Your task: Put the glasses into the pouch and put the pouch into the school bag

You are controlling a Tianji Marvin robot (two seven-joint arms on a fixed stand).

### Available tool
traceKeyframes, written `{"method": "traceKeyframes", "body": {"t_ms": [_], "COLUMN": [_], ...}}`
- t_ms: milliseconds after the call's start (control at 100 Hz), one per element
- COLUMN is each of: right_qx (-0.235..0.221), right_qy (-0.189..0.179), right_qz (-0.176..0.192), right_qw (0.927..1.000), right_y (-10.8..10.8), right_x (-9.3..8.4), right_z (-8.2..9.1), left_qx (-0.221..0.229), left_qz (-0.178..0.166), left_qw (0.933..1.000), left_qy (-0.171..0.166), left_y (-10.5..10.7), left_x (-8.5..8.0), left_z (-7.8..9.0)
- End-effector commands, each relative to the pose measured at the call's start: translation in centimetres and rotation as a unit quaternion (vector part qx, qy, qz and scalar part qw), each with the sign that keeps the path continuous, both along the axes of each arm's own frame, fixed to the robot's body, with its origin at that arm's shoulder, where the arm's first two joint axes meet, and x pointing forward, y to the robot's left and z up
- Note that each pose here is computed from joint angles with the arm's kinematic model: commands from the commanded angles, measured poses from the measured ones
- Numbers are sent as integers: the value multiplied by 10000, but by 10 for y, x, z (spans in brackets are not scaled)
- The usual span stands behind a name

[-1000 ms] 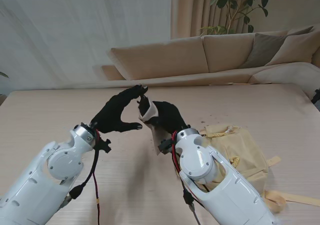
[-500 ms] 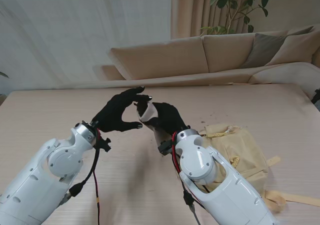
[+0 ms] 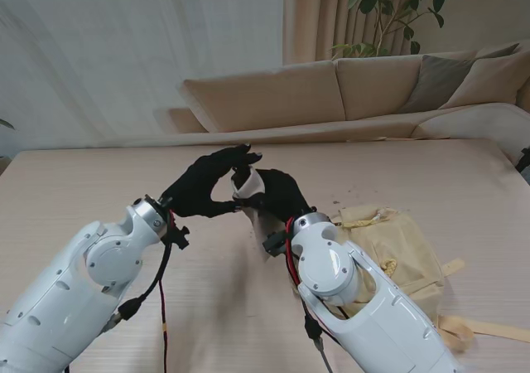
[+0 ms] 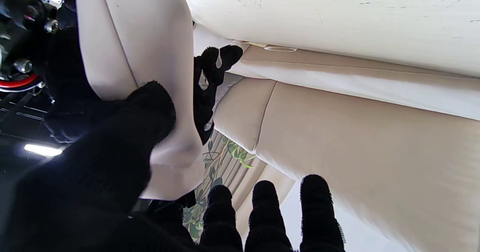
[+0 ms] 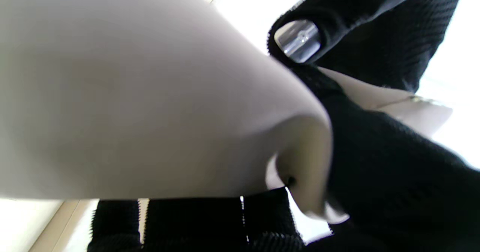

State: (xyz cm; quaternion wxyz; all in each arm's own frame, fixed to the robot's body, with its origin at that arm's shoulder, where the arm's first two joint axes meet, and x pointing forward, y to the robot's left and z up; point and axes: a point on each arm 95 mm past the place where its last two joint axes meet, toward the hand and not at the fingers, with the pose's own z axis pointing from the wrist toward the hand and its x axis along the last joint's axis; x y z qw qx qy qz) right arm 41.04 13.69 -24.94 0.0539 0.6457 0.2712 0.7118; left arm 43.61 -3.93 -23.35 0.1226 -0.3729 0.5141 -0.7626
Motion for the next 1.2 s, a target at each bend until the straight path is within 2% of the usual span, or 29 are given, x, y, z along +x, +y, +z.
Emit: {"method": "traceKeyframes", "body": {"t_ms": [0, 470, 760, 880, 1060, 1190], "right_qx": [162, 88, 130, 58, -90, -62], "right_qy": [-199, -137, -205, -292, -498, -725], "right_qz": [178, 318, 147, 36, -238, -431], "right_qw": [9995, 9994, 9996, 9995, 9984, 9964], "right_y": [10, 10, 13, 13, 13, 13], "right_x": [-1, 0, -1, -1, 1, 4], "right_z": [21, 30, 29, 28, 24, 20], "left_qx": [190, 243, 229, 192, -313, -900], "left_qz": [-191, -435, -482, -385, -122, 288], "left_qw": [9995, 9984, 9977, 9984, 9974, 9881], "left_qy": [185, 270, 406, 370, 639, 1216], "left_y": [-7, -14, -15, -13, -8, -4], "left_x": [-7, -7, -9, -9, -12, -16], "left_z": [-14, -22, -28, -24, -17, -19]}}
